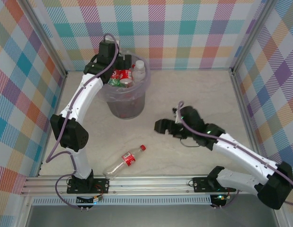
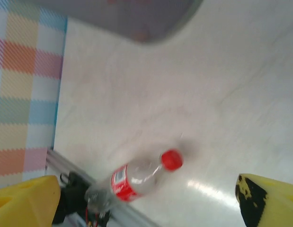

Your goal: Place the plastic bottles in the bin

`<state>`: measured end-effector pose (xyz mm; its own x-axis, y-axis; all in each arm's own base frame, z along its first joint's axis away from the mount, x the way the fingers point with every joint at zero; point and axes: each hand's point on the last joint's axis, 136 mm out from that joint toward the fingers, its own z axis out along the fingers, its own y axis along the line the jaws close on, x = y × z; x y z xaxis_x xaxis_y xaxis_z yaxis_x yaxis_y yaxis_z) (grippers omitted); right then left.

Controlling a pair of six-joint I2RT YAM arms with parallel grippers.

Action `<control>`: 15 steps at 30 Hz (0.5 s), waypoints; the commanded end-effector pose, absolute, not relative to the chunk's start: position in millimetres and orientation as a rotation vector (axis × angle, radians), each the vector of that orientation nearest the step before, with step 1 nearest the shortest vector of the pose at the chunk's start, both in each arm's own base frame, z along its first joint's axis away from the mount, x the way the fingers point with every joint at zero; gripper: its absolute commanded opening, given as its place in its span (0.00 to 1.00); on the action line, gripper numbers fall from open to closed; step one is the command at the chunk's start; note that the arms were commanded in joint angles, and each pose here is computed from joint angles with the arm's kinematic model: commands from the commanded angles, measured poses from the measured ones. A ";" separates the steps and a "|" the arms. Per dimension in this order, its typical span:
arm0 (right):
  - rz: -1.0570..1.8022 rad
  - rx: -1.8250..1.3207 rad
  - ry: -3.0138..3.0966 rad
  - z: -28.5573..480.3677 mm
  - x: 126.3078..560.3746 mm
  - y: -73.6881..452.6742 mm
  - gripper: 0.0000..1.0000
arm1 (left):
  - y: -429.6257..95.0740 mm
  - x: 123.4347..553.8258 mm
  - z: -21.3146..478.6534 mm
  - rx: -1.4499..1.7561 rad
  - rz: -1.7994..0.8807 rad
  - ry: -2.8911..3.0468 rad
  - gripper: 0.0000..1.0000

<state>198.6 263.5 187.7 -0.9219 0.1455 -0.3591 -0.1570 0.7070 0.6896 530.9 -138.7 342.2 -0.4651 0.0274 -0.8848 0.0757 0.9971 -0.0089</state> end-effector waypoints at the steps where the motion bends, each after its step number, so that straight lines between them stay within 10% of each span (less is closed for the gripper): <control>1: 1.057 0.189 2.665 145.7 173.1 285.9 0.93 | -136.1 528.1 375.2 0.103 -0.068 1.990 1.00; 15: 1.129 0.092 2.878 81.7 137.3 385.6 0.89 | -114.6 487.6 466.2 0.141 0.015 1.815 1.00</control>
